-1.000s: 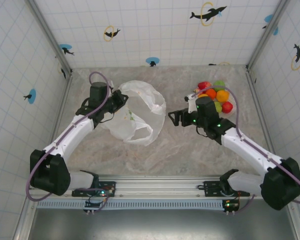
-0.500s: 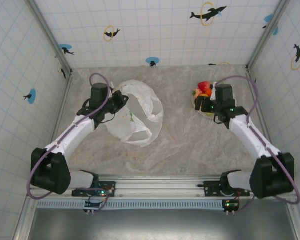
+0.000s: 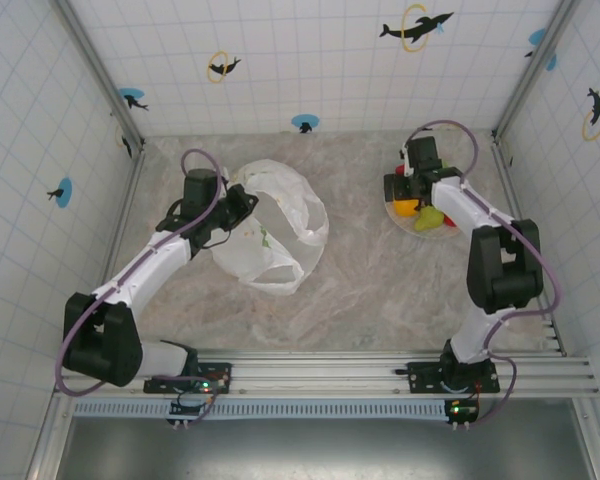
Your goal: Place the fruits into the plastic bag
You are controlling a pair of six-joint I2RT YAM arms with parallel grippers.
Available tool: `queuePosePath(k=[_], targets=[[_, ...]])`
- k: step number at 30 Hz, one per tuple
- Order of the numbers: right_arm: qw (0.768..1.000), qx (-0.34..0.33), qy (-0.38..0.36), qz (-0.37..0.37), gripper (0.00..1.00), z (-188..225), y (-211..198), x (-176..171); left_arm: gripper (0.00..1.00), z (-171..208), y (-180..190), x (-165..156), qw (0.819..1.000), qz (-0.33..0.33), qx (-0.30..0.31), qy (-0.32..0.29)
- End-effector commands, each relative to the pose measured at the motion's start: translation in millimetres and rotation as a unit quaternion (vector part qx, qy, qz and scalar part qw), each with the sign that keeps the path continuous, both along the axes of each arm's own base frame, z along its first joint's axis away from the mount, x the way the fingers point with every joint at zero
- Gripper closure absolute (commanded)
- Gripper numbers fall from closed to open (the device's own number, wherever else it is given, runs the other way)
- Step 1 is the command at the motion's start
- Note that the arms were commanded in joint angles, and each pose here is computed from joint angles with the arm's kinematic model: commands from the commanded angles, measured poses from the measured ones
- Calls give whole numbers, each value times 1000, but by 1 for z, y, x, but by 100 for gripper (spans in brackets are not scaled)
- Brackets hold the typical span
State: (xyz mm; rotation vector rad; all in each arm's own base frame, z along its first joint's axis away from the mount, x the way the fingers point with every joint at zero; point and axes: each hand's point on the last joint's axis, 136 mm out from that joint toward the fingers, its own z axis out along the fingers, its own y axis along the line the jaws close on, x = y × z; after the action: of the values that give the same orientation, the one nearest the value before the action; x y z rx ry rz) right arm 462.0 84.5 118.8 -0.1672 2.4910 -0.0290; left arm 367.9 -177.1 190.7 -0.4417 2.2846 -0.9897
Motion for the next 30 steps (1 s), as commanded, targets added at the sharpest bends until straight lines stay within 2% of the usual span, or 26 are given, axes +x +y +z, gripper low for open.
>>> queuePosePath(k=[1, 10, 18, 25, 30], targets=[[999, -43, 26, 5, 1, -4, -8, 4, 100, -6, -3, -1, 1000, -6, -2, 8], [995, -63, 69, 20, 3, -33, -2, 7, 100, -9, -4, -1, 1000, -9, 0, 11], [992, -78, 92, 30, 10, -52, 1, 5, 100, -13, -3, -3, 1000, -10, 1, 15], [990, -94, 95, 36, 25, -53, 2, 3, 100, -15, -3, -5, 1000, -10, 2, 17], [992, -86, 80, 39, 35, -36, 5, 1, 100, -15, 0, -6, 1000, -5, 9, 17]])
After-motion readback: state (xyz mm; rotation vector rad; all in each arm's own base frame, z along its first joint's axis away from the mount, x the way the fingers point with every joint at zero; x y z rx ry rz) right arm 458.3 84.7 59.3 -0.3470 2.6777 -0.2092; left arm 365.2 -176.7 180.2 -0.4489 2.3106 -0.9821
